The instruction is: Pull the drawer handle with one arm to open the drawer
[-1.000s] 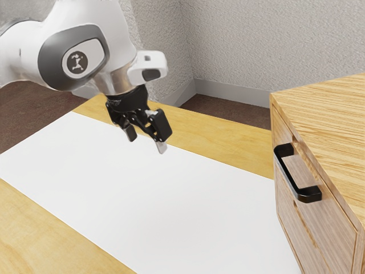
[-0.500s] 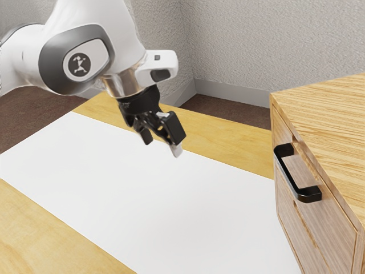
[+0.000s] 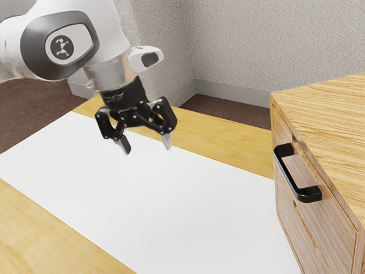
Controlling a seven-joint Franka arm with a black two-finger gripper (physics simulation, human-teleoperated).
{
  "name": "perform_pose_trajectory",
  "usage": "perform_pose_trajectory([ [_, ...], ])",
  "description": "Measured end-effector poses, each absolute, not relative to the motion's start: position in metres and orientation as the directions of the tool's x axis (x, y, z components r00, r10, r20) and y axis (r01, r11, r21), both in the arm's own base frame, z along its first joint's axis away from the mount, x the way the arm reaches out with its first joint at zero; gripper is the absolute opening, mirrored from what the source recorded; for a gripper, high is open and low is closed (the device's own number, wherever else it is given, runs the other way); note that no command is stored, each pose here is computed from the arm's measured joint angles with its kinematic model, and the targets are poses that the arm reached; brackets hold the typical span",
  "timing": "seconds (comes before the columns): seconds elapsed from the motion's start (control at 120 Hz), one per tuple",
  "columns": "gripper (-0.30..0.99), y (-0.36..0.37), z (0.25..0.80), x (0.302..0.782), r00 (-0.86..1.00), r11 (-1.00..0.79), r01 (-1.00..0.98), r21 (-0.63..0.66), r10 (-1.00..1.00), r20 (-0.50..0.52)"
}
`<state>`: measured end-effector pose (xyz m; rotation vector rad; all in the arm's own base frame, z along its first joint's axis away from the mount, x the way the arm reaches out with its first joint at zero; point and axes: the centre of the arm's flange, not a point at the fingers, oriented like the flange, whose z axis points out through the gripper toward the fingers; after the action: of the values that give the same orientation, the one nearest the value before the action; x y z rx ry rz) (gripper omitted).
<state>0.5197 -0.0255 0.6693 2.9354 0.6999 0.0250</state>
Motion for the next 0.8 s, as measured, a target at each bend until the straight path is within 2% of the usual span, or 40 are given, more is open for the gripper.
perform_pose_trajectory([
  [0.133, 0.69, 0.004, 0.642, 0.549, 0.751, -0.743, 0.660, 0.112, 0.658, -0.064],
  [0.292, 0.69, 0.052, 0.637, 0.553, 0.555, -0.546, 0.831, 0.104, 0.829, -0.077],
  [0.533, 0.69, 0.124, 0.639, 0.543, 0.250, -0.244, 0.966, 0.089, 0.965, -0.073],
  [0.65, 0.69, 0.155, 0.619, 0.552, 0.160, -0.157, 0.985, 0.067, 0.986, -0.047],
  [0.717, 0.69, 0.111, 0.614, 0.569, 0.223, -0.220, 0.973, 0.071, 0.974, -0.036],
  [0.8, 0.69, -0.042, 0.615, 0.583, 0.454, -0.451, 0.889, 0.084, 0.890, -0.026],
])
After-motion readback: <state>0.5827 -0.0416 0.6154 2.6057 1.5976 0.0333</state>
